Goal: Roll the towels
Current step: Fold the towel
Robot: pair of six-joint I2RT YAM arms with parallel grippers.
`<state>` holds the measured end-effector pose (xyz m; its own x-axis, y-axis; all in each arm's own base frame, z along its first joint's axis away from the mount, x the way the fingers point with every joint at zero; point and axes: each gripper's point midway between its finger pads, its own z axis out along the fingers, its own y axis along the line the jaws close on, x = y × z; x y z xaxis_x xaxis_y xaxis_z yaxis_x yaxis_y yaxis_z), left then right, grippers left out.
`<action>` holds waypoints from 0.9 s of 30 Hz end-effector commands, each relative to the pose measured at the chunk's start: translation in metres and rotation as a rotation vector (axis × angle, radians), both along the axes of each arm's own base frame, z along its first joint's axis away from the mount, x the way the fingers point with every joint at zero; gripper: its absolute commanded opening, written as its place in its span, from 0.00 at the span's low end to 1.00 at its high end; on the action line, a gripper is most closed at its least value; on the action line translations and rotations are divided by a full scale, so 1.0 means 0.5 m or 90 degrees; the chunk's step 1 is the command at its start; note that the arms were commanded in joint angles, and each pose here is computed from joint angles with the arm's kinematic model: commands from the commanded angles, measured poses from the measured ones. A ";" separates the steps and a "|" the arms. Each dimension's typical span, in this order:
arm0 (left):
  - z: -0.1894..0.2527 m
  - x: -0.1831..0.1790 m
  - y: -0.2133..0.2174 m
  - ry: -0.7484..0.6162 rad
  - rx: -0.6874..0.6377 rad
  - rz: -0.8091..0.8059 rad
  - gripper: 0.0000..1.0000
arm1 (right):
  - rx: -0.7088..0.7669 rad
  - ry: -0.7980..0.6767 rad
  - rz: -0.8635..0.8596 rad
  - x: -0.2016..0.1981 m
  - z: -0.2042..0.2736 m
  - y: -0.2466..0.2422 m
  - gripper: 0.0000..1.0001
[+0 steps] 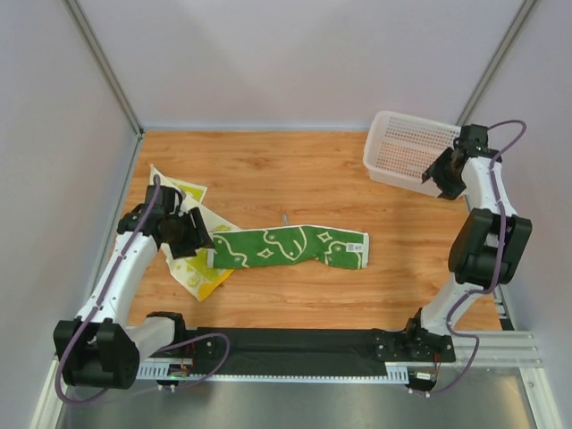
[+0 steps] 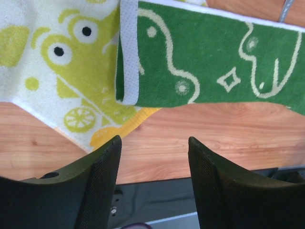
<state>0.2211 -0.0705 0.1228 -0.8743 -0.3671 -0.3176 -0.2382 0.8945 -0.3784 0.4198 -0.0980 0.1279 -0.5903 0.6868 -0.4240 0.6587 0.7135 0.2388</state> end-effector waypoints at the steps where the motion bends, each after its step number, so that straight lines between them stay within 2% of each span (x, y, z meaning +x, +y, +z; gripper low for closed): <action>1: 0.033 0.013 0.013 -0.025 0.034 -0.029 0.65 | 0.063 -0.093 0.076 -0.030 0.091 0.107 0.63; 3: 0.036 0.015 0.021 -0.030 0.051 -0.037 0.65 | 0.125 -0.145 0.121 -0.075 0.129 0.176 0.64; 4: 0.035 0.015 0.023 -0.033 0.057 -0.039 0.65 | 0.172 -0.122 0.120 -0.110 0.076 0.214 0.65; 5: 0.033 0.016 0.025 -0.033 0.059 -0.037 0.65 | 0.234 -0.134 0.153 -0.134 0.076 0.263 0.64; 6: 0.032 0.016 0.022 -0.034 0.054 -0.038 0.65 | 0.259 -0.139 0.170 -0.154 0.067 0.292 0.64; 7: 0.032 0.016 0.015 -0.037 0.042 -0.046 0.65 | 0.281 -0.104 0.188 -0.208 0.030 0.338 0.62; 10: 0.033 0.016 0.014 -0.041 0.041 -0.045 0.65 | 0.271 -0.057 0.235 -0.303 -0.013 0.413 0.57; 13: 0.040 0.016 0.014 -0.055 0.040 -0.044 0.65 | 0.252 -0.051 0.251 -0.361 -0.039 0.442 0.51; 17: 0.045 0.015 0.015 -0.068 0.041 -0.040 0.65 | 0.236 -0.035 0.246 -0.388 -0.065 0.448 0.49; 27: 0.050 0.014 0.018 -0.075 0.044 -0.036 0.65 | 0.227 0.026 0.241 -0.387 -0.141 0.449 0.49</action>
